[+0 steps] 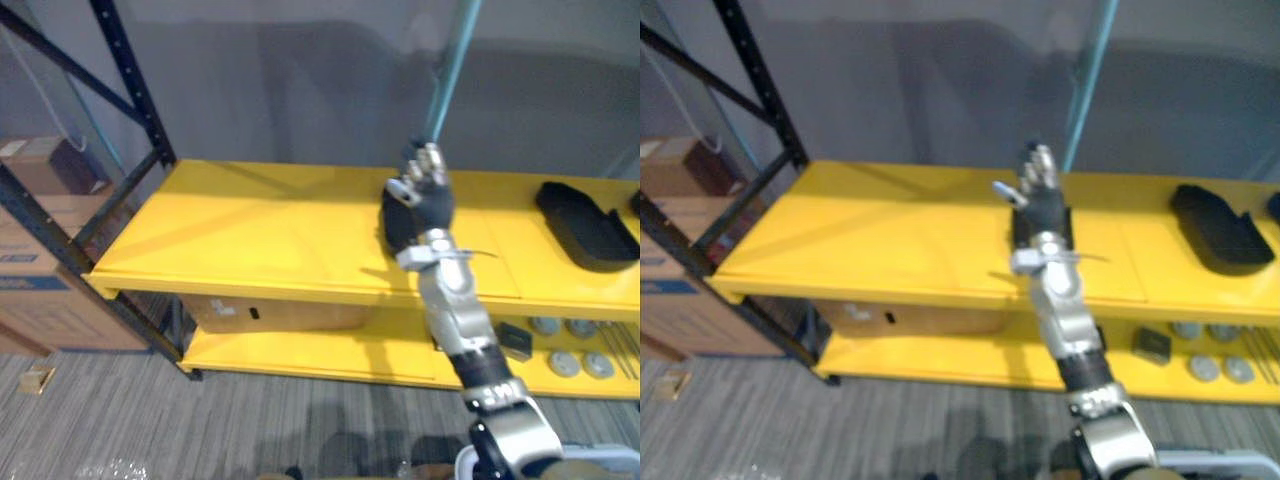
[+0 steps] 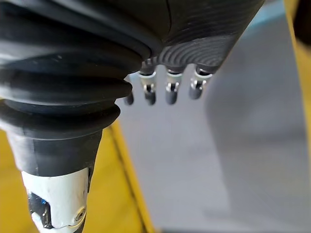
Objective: Walk over and take plastic housings, then place them on the shelf
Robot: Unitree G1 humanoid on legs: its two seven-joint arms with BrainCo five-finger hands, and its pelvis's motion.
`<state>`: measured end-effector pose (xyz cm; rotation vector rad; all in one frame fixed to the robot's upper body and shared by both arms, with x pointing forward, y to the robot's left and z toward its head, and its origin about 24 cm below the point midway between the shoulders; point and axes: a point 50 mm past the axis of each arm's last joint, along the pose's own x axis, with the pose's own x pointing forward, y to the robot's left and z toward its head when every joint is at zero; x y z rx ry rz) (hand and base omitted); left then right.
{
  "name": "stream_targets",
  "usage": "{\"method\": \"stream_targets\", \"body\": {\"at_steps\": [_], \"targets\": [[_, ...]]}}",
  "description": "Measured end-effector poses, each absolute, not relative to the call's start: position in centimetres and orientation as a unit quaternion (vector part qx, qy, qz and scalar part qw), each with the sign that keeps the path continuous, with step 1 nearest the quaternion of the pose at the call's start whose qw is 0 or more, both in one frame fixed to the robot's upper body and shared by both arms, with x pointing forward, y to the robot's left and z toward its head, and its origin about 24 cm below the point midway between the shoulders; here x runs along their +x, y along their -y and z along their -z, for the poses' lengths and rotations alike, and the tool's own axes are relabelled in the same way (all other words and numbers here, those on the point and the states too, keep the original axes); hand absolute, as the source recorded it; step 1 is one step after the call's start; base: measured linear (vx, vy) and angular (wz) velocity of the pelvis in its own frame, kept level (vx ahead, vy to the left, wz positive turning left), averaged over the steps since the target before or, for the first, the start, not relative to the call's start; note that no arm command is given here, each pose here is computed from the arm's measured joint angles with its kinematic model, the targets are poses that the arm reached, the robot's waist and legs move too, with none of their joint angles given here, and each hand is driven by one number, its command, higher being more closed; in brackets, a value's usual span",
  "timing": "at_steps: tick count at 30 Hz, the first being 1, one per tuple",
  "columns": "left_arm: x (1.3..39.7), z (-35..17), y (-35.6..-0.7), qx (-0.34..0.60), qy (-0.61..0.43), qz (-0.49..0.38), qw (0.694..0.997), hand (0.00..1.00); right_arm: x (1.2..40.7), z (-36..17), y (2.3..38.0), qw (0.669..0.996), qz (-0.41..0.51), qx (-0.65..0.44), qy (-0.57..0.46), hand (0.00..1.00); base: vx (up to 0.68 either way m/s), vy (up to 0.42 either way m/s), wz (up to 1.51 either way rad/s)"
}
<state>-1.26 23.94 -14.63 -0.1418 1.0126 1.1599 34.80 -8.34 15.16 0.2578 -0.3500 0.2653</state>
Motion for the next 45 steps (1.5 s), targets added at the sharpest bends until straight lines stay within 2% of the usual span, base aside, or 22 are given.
{"method": "stream_targets", "body": {"at_steps": [3,5,10,16,18,28,37,45], "targets": [[-2.9,16.0,-21.7,-0.121,-0.523,-0.473,0.698,0.00,35.3,-13.4,5.8,0.973,-0.159,0.124,0.115,0.00,0.03,-0.003,0.05],[-3.1,16.3,-21.0,-0.144,-0.536,-0.444,0.703,0.00,35.2,-12.8,4.8,0.973,-0.168,0.129,0.095,0.00,0.02,-0.003,0.12],[-1.9,16.5,-20.7,-0.166,-0.538,-0.388,0.730,0.00,35.0,-13.0,1.9,0.971,-0.202,0.104,0.078,0.00,0.00,0.000,0.03],[0.3,16.4,-21.6,-0.186,-0.503,-0.395,0.746,0.00,36.3,-13.0,0.8,0.985,-0.149,0.067,0.047,0.00,0.03,-0.005,0.05],[1.2,16.4,-21.5,-0.179,-0.495,-0.379,0.761,0.00,36.4,-13.2,0.5,0.989,-0.125,0.067,0.044,0.00,0.04,-0.007,0.21],[2.5,16.4,-20.7,-0.177,-0.492,-0.341,0.781,0.00,38.1,-13.1,2.1,0.996,-0.024,0.085,-0.010,0.00,0.01,-0.003,0.03],[3.2,16.3,-20.6,-0.179,-0.495,-0.326,0.785,0.00,38.9,-13.3,4.7,0.993,0.013,0.121,-0.002,0.00,0.00,0.000,0.00],[4.1,16.0,-20.6,-0.168,-0.484,-0.302,0.804,0.00,39.4,-13.3,6.6,0.987,0.036,0.159,-0.001,0.00,0.00,0.000,0.00]]}}
